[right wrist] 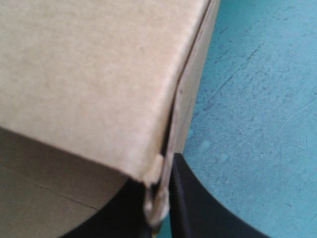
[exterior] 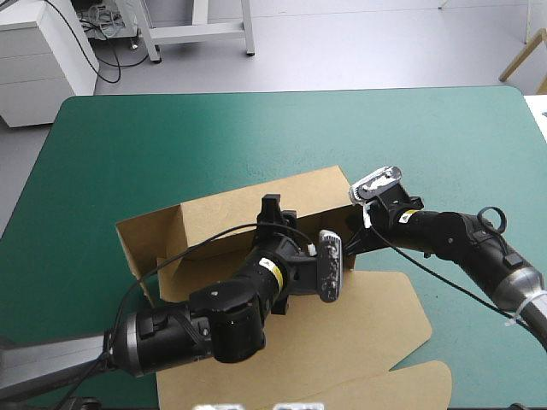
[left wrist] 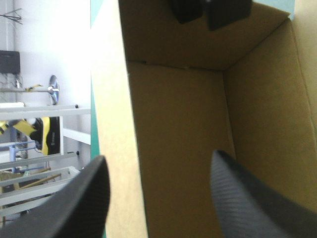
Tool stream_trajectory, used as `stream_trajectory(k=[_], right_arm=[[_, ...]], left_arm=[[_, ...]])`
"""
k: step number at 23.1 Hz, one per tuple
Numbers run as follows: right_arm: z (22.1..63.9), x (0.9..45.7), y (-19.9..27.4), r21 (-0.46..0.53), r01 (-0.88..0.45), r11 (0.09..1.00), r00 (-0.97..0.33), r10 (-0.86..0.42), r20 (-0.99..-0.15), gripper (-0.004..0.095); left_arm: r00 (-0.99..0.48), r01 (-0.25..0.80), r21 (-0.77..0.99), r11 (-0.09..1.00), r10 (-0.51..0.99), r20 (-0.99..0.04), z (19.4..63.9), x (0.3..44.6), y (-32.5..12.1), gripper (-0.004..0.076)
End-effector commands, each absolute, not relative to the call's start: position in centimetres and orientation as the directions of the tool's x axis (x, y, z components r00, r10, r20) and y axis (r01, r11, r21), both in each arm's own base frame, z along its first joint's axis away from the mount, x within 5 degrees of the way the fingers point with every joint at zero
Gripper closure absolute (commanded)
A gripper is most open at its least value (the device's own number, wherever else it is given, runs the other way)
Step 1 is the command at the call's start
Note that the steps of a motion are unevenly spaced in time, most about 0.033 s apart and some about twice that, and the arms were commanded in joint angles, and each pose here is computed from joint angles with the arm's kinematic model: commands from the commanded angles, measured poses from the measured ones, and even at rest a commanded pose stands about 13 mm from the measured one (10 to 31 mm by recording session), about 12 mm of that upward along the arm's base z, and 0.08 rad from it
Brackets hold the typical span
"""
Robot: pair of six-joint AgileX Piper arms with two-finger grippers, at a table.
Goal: Fold the box
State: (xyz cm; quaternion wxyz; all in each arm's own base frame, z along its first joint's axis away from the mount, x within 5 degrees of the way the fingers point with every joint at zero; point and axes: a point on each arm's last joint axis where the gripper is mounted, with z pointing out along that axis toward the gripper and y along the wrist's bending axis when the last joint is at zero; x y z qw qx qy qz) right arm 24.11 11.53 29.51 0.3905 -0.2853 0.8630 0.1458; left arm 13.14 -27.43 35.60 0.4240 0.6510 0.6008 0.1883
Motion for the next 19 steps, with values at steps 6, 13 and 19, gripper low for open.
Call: stream_trajectory(k=[6, 13, 19], right_arm=[[31.1, 24.5, 10.5, -0.069, -0.536, 0.841, -0.49, -0.377, -0.786, 0.0926], [31.4, 24.6, 9.9, -0.117, -0.492, 0.863, -0.481, -0.381, -0.789, 0.0927], [32.1, 24.2, 9.3, -0.122, -0.443, 0.888, -0.494, -0.356, -0.793, 0.0927]], left_arm=[[0.025, 0.556, 0.768, 0.317, 0.918, -0.397, 41.3, 17.2, -23.9, 0.0724], [-0.269, 0.497, 0.657, 0.568, 0.82, -0.505, 43.2, 21.9, -17.8, 0.0721], [-0.399, 0.462, 0.511, 0.725, 0.685, -0.61, 44.4, 22.0, -13.5, 0.072]])
